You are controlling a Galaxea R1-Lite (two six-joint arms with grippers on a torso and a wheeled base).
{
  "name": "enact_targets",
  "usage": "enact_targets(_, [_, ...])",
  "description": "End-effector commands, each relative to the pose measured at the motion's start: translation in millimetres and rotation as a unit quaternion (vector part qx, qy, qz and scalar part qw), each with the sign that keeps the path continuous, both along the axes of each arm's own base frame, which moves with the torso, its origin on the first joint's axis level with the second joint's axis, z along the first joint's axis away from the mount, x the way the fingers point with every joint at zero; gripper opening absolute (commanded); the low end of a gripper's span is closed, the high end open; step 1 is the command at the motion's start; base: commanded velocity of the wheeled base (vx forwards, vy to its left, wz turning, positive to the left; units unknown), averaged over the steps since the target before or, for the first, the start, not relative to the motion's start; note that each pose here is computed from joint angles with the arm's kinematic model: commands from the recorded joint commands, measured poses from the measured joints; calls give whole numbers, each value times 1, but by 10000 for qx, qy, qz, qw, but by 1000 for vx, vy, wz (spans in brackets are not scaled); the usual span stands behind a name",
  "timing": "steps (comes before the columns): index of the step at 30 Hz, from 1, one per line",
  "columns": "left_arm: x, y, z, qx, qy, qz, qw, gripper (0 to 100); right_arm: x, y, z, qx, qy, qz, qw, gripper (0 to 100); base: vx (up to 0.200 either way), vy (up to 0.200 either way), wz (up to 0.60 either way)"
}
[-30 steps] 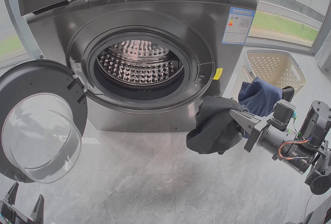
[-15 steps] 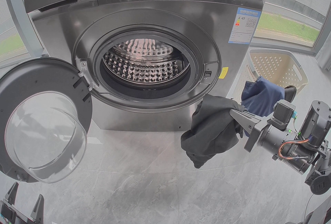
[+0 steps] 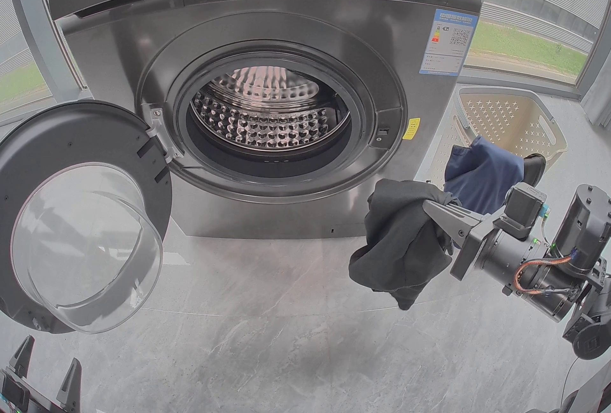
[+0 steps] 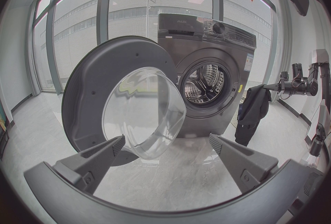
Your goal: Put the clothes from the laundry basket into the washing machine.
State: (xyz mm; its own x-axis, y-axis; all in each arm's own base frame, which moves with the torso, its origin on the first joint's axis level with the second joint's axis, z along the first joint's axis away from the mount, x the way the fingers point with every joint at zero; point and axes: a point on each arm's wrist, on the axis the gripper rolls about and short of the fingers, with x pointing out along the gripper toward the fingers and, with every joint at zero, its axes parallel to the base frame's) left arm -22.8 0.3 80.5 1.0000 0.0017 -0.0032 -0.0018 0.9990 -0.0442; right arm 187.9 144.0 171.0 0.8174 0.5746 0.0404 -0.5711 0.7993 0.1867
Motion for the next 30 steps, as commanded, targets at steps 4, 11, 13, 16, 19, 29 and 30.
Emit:
enact_targets(4, [0,0,-4,-1,30,-1,10000,100,-1,2,-3,-4,75,52,10000,0,0,0,0])
enact_targets(11, [0,0,-4,60,15,7,10000,100,1,16,0,17,25,220,9998,0,0,0,0])
enact_targets(13, [0,0,-4,60,15,14,10000,100,4,23,-1,12,31,281,9996,0,0,0,0])
enact_targets(16, [0,0,-4,60,0,14,10000,100,8,28,0,31,8,304,9995,0,0,0,0])
enact_targets(19, [0,0,-4,91,7,-9,10000,100,12,32,2,72,-29,313,9995,0,0,0,0])
enact_targets(29, [0,0,-5,260,15,6,9997,100,18,44,3,187,-162,397,9989,0,0,0,0])
enact_targets(30, [0,0,-5,252,15,6,9997,100,18,47,3,208,-184,421,9987,0,0,0,0])
